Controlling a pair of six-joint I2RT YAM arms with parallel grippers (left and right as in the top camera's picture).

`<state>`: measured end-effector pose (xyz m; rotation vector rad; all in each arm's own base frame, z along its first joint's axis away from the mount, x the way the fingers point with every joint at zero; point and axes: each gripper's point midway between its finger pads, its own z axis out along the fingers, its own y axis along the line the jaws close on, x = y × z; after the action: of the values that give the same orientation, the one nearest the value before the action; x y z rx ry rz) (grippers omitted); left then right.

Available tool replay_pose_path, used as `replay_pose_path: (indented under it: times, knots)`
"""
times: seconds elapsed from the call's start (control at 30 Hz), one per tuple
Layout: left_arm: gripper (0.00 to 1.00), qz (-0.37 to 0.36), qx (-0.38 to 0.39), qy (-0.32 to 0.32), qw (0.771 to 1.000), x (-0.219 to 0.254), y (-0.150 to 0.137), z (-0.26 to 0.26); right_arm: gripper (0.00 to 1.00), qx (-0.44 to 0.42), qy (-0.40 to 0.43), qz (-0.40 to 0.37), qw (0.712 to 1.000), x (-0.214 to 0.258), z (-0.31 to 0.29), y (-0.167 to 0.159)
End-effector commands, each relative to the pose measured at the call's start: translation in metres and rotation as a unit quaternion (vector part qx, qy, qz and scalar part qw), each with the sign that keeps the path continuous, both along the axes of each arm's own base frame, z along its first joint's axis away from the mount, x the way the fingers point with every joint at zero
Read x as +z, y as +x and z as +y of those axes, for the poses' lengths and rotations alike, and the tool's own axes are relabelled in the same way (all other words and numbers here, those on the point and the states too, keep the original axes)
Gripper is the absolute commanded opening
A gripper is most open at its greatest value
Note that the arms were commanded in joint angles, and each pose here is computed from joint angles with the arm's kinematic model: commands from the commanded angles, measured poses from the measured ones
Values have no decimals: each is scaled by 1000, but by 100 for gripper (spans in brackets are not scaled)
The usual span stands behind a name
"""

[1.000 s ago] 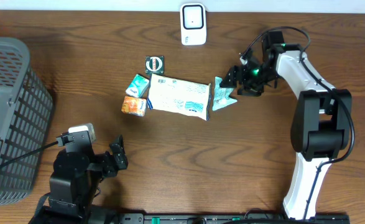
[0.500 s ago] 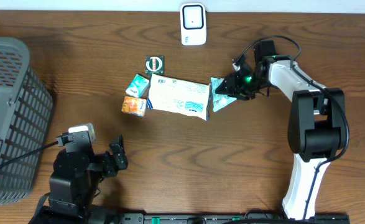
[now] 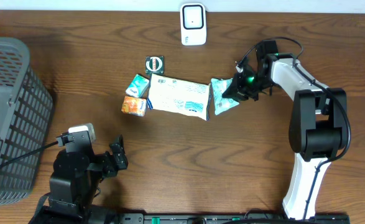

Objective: Scan the item barcode
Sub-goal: 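Grasp the green wipes pack with the right gripper and lift it, then carry the wipes pack up to the scanner and hold it there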

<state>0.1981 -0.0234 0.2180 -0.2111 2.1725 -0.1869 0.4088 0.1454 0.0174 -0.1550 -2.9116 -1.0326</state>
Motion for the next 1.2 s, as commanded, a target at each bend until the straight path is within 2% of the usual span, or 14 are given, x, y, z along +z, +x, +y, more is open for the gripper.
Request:
replay_pose_path:
  times: [0.0, 0.13, 0.4, 0.5, 0.6, 0.73, 0.83, 0.93, 1.17]
  knots:
    - [98, -1, 7, 1, 1000, 0, 0, 2, 1, 9, -3, -26, 1000, 17, -6, 16]
    - [98, -1, 7, 1, 1000, 0, 0, 2, 1, 19, -37, -32, 999, 36, -14, 23]
    - [98, -1, 7, 1, 1000, 0, 0, 2, 1, 6, -225, -26, 974, 57, -53, 28]
    - [98, -1, 7, 1, 1000, 0, 0, 2, 1, -48, -369, -21, 928, 64, -89, 29]
    - [98, -1, 7, 1, 1000, 0, 0, 2, 1, -88, -491, -36, 866, 81, -116, 29]
    - [98, -1, 7, 1, 1000, 0, 0, 2, 1, -124, -600, -86, 786, 104, -127, 33]
    - [98, -1, 7, 1, 1000, 0, 0, 2, 1, -136, -645, -117, 743, 112, -124, 33]
    - [98, -1, 7, 1, 1000, 0, 0, 2, 1, -132, -662, -138, 725, 106, -113, 30]
    - [98, -1, 7, 1, 1000, 0, 0, 2, 1, -108, -658, -154, 729, 61, -90, 20]
